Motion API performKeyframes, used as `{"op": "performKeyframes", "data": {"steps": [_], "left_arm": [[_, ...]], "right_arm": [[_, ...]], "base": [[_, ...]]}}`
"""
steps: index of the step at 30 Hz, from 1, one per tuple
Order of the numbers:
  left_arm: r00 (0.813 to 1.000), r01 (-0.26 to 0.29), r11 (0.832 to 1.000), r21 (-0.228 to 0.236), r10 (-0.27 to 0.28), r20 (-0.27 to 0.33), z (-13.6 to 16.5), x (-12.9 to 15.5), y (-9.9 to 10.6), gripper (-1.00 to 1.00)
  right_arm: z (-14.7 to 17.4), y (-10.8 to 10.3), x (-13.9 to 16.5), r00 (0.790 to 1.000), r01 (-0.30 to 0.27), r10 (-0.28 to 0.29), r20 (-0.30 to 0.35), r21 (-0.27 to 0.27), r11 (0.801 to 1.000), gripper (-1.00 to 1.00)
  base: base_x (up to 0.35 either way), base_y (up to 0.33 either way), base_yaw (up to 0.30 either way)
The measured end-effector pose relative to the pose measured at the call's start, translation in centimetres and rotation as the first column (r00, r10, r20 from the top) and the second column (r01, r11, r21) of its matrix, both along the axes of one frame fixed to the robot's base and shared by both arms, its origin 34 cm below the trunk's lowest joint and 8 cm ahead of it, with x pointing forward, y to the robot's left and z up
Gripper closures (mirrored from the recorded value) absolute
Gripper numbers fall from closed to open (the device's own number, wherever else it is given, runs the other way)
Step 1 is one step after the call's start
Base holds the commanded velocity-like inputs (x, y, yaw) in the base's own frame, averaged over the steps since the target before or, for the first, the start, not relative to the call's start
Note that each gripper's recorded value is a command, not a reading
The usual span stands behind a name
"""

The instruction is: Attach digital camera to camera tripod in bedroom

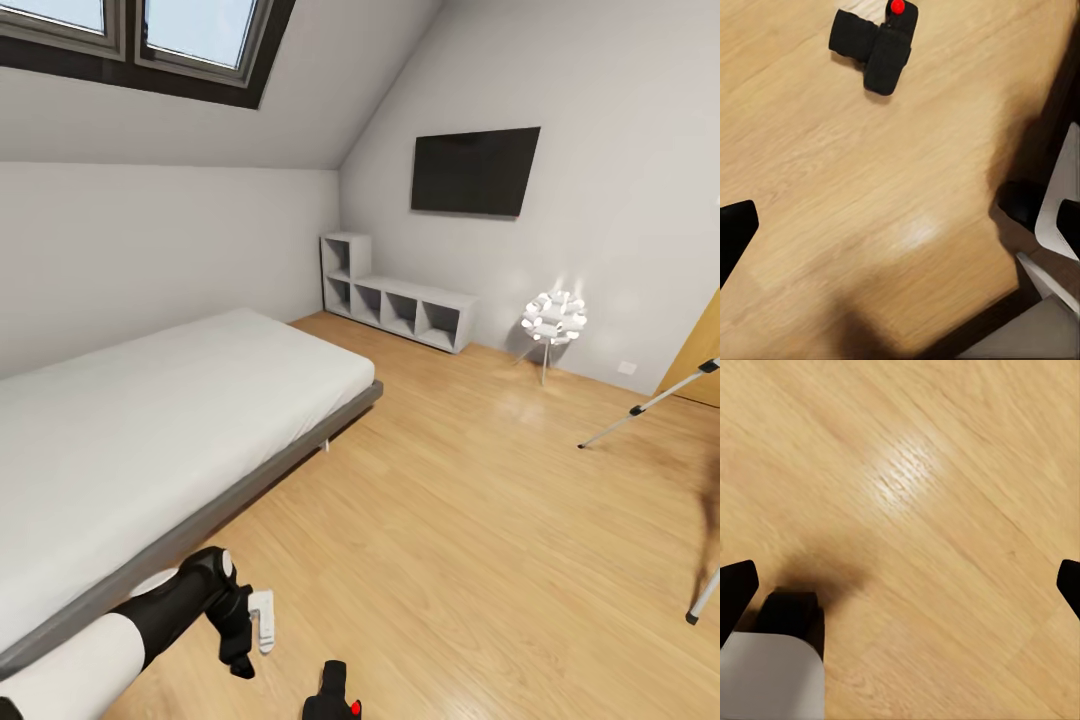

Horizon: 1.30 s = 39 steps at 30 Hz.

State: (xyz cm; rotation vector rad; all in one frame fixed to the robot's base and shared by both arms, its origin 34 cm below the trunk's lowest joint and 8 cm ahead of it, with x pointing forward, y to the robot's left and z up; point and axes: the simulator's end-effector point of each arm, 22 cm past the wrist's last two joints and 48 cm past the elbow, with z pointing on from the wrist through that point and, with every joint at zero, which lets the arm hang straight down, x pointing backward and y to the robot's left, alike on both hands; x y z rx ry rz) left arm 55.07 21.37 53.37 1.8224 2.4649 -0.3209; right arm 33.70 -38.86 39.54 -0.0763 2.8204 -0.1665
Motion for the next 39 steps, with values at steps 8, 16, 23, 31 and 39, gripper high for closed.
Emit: {"op": "performKeyframes", "data": {"steps": [8, 16, 23, 31, 39], "left_arm": [[1.000, 0.020, 1.000, 0.002, -0.020, -0.018, 0.0, -0.5, -0.6, -1.00], [0.996, 0.088, 0.996, -0.005, -0.088, 0.020, -0.1, 0.0, -0.5, -1.00], [0.981, 0.154, 0.985, -0.080, -0.142, 0.135, 0.2, 2.1, -1.6, -1.00], [0.974, 0.168, 0.977, -0.130, -0.144, 0.172, 0.4, 2.6, -2.6, -1.00], [0.984, 0.169, 0.973, -0.155, -0.157, 0.086, -0.7, 0.2, -3.7, -1.00]], "right_arm": [[0.3, -0.2, 1.4, 1.000, 0.002, -0.002, -0.009, -0.002, 1.000, -1.00], [0.8, -1.2, 2.3, 1.000, 0.001, -0.001, -0.001, 0.002, 1.000, -1.00], [0.9, -1.7, 2.2, 1.000, 0.004, -0.004, -0.003, 0.009, 1.000, -1.00], [1.0, -1.6, 2.4, 1.000, -0.005, 0.005, 0.006, 0.013, 1.000, -1.00], [0.4, -1.5, 2.2, 1.000, -0.013, 0.013, 0.002, 0.012, 1.000, -1.00]], "base": [[0.000, 0.000, 0.000], [0.000, 0.000, 0.000], [0.000, 0.000, 0.000], [0.000, 0.000, 0.000], [0.000, 0.000, 0.000]]}}
